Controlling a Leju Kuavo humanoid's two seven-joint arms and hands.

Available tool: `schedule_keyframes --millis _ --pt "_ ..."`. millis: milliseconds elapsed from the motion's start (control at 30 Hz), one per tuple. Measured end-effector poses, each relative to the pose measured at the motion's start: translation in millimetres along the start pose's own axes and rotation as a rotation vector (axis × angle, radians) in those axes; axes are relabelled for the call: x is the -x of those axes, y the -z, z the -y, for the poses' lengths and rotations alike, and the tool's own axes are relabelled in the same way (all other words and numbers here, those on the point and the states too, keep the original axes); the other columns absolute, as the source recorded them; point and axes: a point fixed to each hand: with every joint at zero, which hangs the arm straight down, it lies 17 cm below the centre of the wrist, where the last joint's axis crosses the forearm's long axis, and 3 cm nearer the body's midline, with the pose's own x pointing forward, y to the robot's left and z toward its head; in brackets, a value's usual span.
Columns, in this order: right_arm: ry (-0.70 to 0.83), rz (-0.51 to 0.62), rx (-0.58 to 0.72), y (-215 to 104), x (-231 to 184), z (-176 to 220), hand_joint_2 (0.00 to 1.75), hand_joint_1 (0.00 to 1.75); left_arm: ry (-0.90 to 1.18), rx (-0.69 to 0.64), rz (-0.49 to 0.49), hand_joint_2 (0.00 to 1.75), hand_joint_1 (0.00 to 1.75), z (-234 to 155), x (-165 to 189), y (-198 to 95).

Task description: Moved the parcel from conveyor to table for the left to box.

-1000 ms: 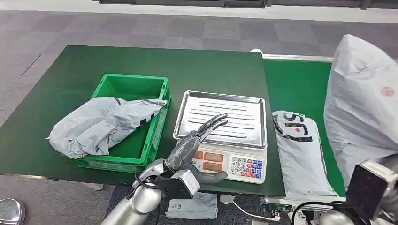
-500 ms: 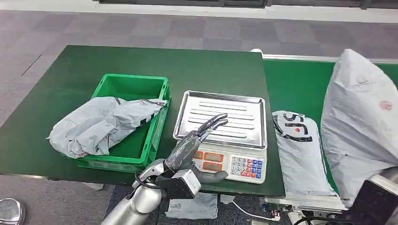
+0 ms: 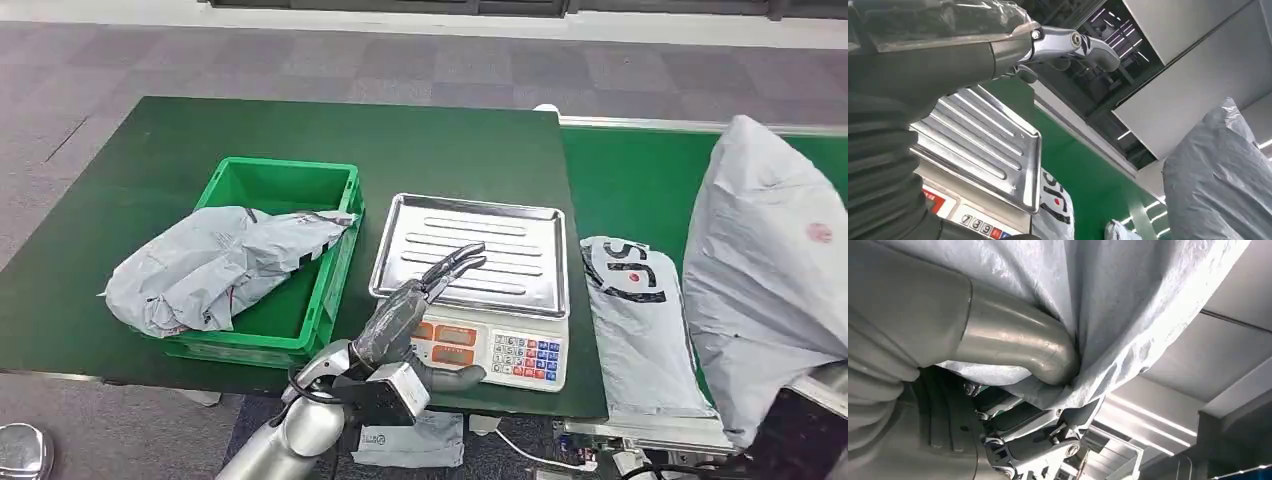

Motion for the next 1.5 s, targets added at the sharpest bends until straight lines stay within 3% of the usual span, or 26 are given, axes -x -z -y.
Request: schedule_keyframes --millis 1500 --pt "-0.002 0.025 0.024 2.4 -7.9 17.0 1.75 1.75 -0.009 -0.014 0.021 1.75 0.00 -2.6 -8.5 7.0"
